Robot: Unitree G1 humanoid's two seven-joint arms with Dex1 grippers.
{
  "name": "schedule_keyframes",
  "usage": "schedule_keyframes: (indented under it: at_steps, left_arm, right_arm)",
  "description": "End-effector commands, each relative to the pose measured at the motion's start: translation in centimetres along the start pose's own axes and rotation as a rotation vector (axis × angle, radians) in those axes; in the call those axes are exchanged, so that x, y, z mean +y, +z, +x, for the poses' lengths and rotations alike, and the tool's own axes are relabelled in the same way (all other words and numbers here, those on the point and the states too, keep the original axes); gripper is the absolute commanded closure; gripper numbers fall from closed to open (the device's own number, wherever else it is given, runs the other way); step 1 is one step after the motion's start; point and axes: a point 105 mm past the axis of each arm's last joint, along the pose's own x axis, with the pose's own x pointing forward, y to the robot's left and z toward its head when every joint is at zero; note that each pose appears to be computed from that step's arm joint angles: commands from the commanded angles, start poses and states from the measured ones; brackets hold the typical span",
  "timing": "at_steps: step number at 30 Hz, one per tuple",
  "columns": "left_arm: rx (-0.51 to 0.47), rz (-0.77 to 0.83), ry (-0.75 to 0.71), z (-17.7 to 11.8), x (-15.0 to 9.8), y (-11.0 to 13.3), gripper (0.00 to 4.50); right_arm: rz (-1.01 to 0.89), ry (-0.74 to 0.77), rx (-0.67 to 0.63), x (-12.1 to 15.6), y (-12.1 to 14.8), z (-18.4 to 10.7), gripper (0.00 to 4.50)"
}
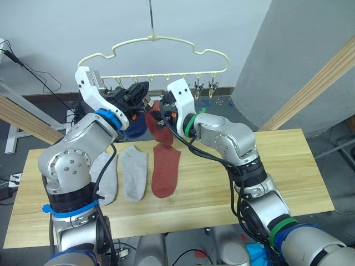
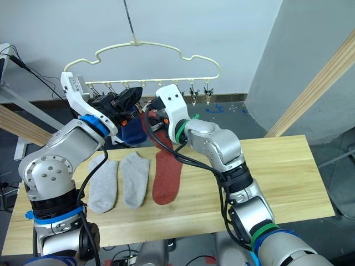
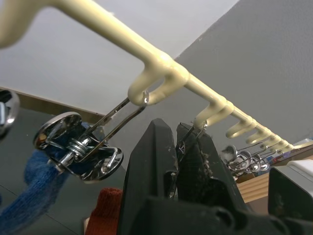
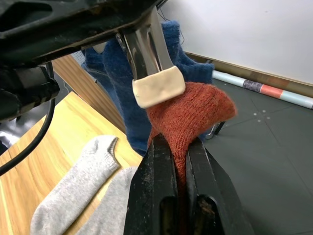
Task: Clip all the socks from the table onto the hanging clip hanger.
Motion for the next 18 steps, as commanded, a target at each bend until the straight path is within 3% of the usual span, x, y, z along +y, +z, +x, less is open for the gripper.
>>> schedule_keyframes:
  at_steps: [1, 18]
  left_arm:
    - [-0.025, 0.025, 0.004, -0.3, -0.2, 0.6, 4.38]
    - [-0.025, 0.031, 0.012, -0.3, 0.1, 0.4, 4.38]
  right_arm:
    - [-0.016, 0.05, -0.086, 1.6, 2.5, -0.1, 4.48]
    - [0.025, 0.079, -0.165, 2.5, 5.3, 0.7, 4.48]
